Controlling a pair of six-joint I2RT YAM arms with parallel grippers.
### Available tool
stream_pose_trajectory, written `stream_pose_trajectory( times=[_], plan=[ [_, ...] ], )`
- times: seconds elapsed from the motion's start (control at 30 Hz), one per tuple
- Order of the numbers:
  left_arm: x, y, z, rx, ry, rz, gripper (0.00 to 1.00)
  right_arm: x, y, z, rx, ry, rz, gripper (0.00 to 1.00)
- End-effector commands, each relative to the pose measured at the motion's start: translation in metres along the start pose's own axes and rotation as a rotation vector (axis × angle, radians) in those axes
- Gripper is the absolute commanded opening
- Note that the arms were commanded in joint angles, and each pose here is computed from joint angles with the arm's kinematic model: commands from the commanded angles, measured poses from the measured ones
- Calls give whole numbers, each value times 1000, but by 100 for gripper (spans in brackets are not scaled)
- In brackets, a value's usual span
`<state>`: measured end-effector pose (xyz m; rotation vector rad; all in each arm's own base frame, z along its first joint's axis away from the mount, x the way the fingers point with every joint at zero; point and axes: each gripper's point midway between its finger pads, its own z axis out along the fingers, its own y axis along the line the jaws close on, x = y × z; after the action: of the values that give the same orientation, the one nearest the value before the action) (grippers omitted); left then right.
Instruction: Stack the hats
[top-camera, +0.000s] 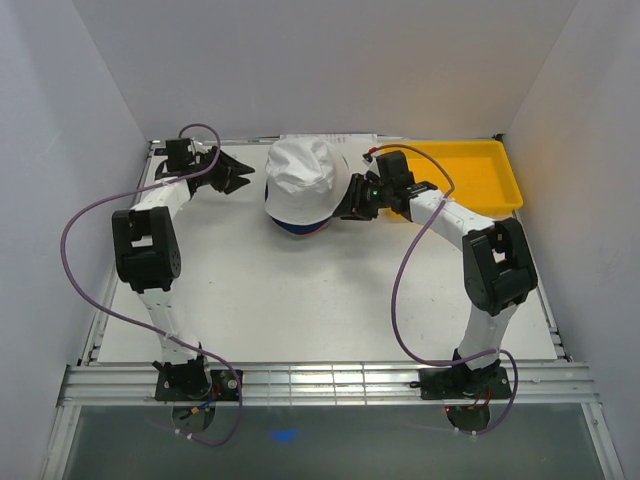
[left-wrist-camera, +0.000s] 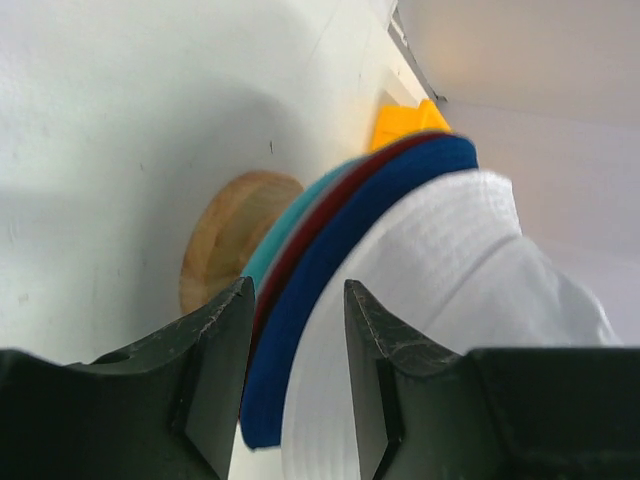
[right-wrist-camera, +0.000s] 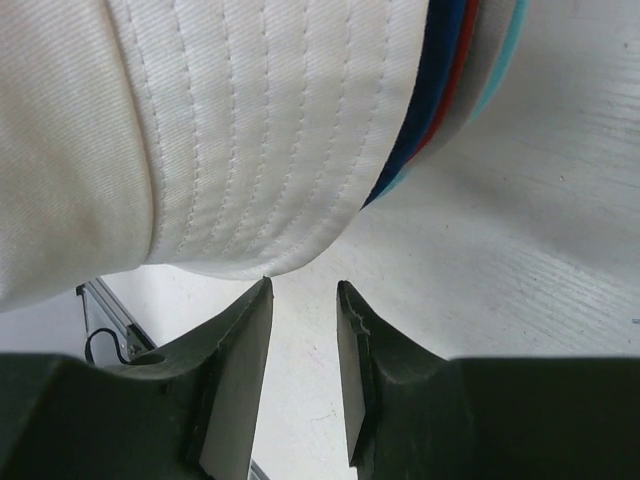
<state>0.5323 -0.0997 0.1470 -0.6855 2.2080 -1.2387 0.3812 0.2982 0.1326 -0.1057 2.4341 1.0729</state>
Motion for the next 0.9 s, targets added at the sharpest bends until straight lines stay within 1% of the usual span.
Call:
stream_pose_trajectory(
  times=[0.0,0.03,0.07,0.13,0.17,0.2,0.23,0.3,0.33,0.37,0.4,0.47,0.5,0.53,0.57,0.6,0.63,0.67,0.7,0.73,0.77,0.8,0.87],
  plan=[
    [20,-46,-41,111,-20,41,51,-18,11,-21,-19,-61,-8,38],
    [26,-48,-46,128,-24,33,52,-26,7,-29,-17,-84,-3,39],
    [38,-35,-47,118,-17,-25,52,-30,6,-33,-20,-90,3,39],
    [43,-48,-61,157,-46,-14,53,-41,6,-43,-26,-117,4,41],
    [47,-51,-64,164,-51,-32,53,-47,8,-47,-32,-130,-2,41],
    [56,-43,-66,151,-49,-57,54,-52,9,-49,-36,-140,-8,42],
    [57,-51,-75,158,-79,-50,54,-56,7,-51,-35,-146,-4,43],
    [70,-46,-77,144,-79,-81,55,-69,12,-54,-56,-165,-21,45],
    [71,-52,-83,154,-101,-75,56,-73,9,-51,-57,-164,-17,45],
    [76,-53,-83,152,-101,-80,56,-79,10,-52,-66,-172,-26,48],
    [82,-49,-82,140,-95,-101,57,-94,11,-51,-75,-200,-46,49],
    [87,-49,-86,120,-125,-111,57,-110,12,-49,-88,-224,-66,55],
    [88,-47,-88,106,-142,-120,57,-129,24,-54,-116,-258,-99,56],
    [92,-36,-88,79,-152,-145,57,-136,15,-45,-114,-254,-90,58],
    [90,-32,-90,60,-182,-153,57,-142,17,-43,-130,-254,-97,62],
    [91,-33,-95,59,-195,-153,58,-147,7,-32,-127,-245,-87,64],
    [98,-28,-95,42,-189,-163,58,-163,15,-35,-145,-277,-113,65],
    [105,-31,-91,34,-187,-155,58,-167,15,-32,-152,-281,-118,68],
    [106,-32,-94,31,-197,-151,59,-169,4,-21,-144,-271,-106,69],
    [107,-31,-95,23,-200,-154,59,-182,11,-22,-162,-296,-124,70],
    [108,-32,-94,24,-202,-152,59,-185,10,-19,-170,-299,-126,70],
    [109,-32,-94,23,-200,-155,59,-186,0,-8,-168,-286,-111,71],
    [112,-34,-91,25,-186,-156,59,-196,8,-7,-221,-306,-116,72]
  ],
)
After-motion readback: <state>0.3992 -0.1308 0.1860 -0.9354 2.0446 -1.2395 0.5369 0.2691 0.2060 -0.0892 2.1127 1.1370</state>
